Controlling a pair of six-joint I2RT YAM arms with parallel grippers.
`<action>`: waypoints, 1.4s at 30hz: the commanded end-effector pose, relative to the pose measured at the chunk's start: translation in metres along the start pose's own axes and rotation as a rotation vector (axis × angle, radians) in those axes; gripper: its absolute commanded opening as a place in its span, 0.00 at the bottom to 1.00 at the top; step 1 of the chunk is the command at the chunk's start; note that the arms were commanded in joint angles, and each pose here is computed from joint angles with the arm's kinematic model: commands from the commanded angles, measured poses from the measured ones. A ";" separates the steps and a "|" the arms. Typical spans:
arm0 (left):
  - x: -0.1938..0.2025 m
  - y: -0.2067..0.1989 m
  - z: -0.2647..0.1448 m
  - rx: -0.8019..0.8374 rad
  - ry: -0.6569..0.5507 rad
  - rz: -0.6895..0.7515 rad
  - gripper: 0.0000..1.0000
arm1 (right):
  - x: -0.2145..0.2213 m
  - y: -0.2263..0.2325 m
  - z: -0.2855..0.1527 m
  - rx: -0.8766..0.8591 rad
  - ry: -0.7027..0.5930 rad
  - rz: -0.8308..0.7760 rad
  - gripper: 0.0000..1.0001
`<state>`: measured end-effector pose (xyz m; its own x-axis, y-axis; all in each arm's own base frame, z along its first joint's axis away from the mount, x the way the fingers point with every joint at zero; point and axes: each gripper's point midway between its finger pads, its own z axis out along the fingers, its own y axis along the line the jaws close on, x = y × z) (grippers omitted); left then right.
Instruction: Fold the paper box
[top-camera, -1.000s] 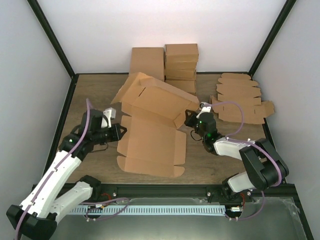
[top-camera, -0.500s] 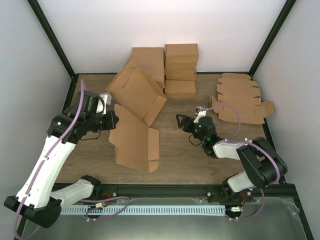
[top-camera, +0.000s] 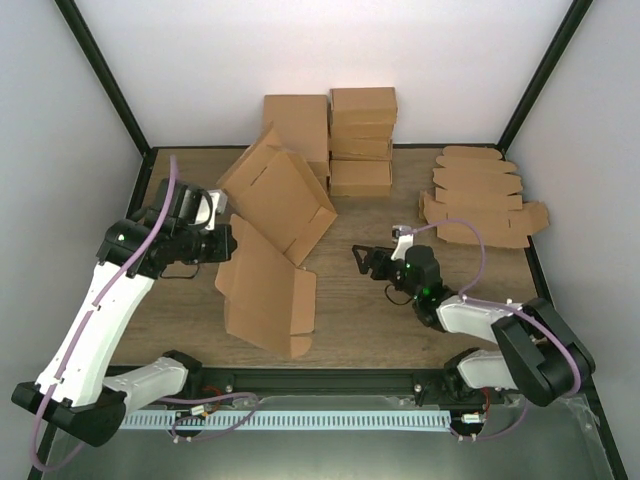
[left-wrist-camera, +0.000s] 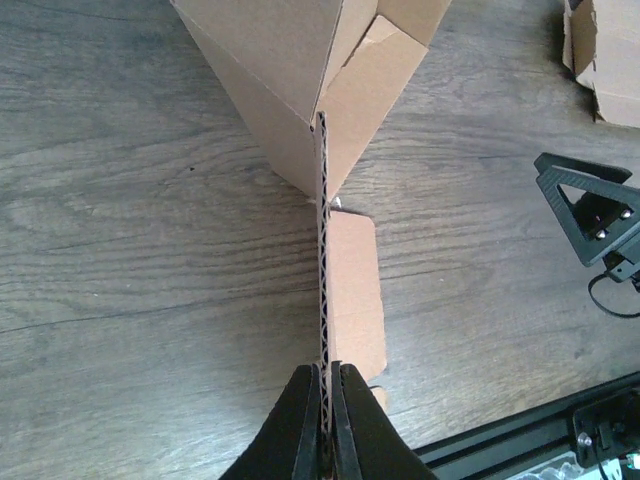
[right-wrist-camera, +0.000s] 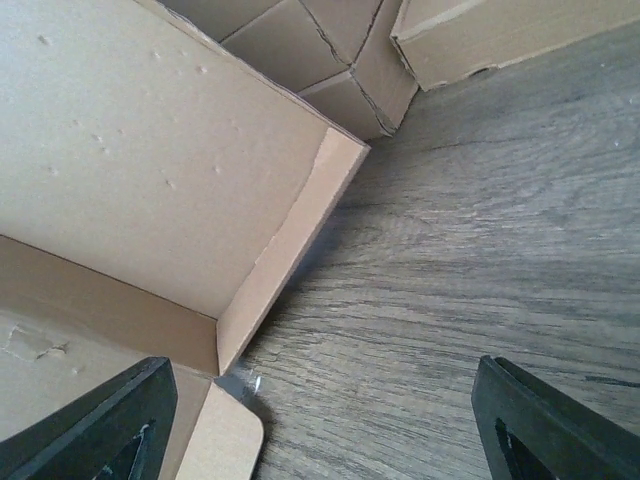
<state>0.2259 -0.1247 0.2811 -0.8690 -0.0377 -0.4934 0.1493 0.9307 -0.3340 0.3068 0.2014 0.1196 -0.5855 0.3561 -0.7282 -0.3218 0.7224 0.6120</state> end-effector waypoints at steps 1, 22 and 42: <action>0.001 -0.008 -0.007 0.046 0.001 0.019 0.04 | -0.006 0.011 -0.006 -0.024 -0.004 -0.093 0.84; 0.003 -0.010 -0.007 0.062 0.003 0.036 0.04 | -0.061 0.075 -0.029 -0.160 -0.096 -0.412 0.85; 0.003 -0.012 -0.008 0.071 -0.007 0.045 0.04 | -0.092 0.116 0.002 -0.154 -0.143 -0.626 0.81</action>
<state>0.2197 -0.1301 0.2834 -0.8704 -0.0087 -0.4923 0.1914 0.9152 -0.3545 0.3130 0.2473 0.2322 -0.2211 -0.0146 -0.9752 -0.6799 0.7191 0.1433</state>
